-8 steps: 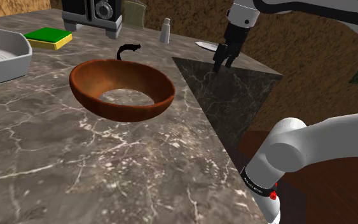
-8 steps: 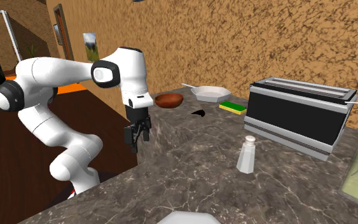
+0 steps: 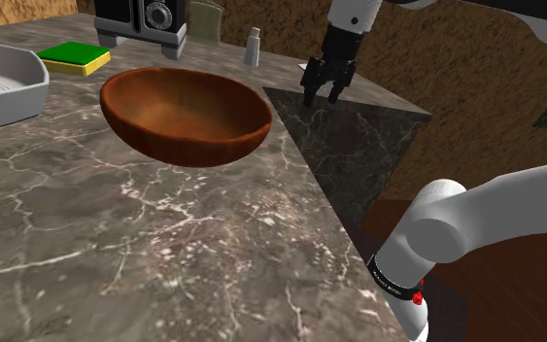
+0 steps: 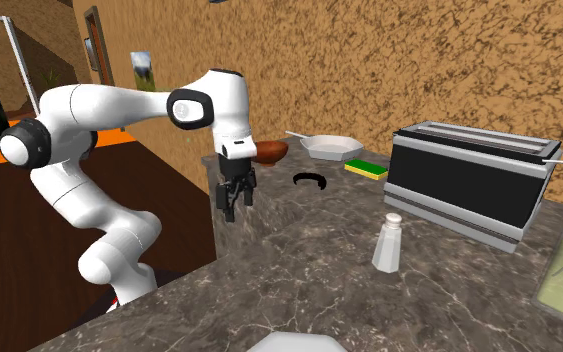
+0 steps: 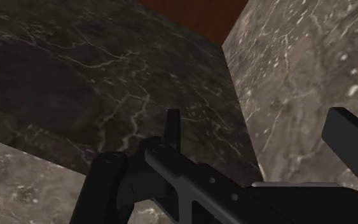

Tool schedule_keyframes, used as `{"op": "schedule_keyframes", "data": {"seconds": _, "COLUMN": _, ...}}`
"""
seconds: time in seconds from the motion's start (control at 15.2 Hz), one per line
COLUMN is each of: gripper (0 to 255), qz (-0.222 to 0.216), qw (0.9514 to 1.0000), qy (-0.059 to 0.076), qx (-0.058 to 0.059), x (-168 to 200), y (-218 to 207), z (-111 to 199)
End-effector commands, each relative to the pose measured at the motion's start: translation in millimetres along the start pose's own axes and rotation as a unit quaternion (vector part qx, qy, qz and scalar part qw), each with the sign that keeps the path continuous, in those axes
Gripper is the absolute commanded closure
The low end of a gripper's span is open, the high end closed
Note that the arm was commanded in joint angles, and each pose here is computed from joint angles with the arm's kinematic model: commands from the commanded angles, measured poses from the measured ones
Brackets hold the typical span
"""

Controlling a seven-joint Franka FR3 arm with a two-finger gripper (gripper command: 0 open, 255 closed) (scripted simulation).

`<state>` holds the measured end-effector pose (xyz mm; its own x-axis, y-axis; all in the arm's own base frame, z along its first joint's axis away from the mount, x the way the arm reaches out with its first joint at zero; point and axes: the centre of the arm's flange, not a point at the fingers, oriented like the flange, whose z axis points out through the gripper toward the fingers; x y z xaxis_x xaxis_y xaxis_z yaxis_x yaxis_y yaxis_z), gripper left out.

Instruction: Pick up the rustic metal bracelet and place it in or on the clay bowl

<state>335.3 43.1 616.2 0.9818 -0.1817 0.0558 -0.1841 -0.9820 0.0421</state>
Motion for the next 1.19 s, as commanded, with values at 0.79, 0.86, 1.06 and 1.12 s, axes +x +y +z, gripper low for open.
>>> {"op": "schedule_keyframes", "data": {"seconds": 0.79, "gripper": 0, "qz": 0.145, "qw": 0.9873, "qy": -0.021, "qx": 0.063, "x": 58, "y": -156, "z": -26}}
{"op": "schedule_keyframes", "data": {"seconds": 0.86, "gripper": 0, "qz": 0.155, "qw": 0.9854, "qy": -0.022, "qx": 0.067, "x": 64, "y": -166, "z": -29}}
{"op": "schedule_keyframes", "data": {"seconds": 1.06, "gripper": 0, "qz": 0.185, "qw": 0.9791, "qy": -0.026, "qx": 0.08, "x": 82, "y": -195, "z": -37}}
{"op": "schedule_keyframes", "data": {"seconds": 1.12, "gripper": 0, "qz": 0.195, "qw": 0.9767, "qy": -0.028, "qx": 0.084, "x": 89, "y": -205, "z": -40}}
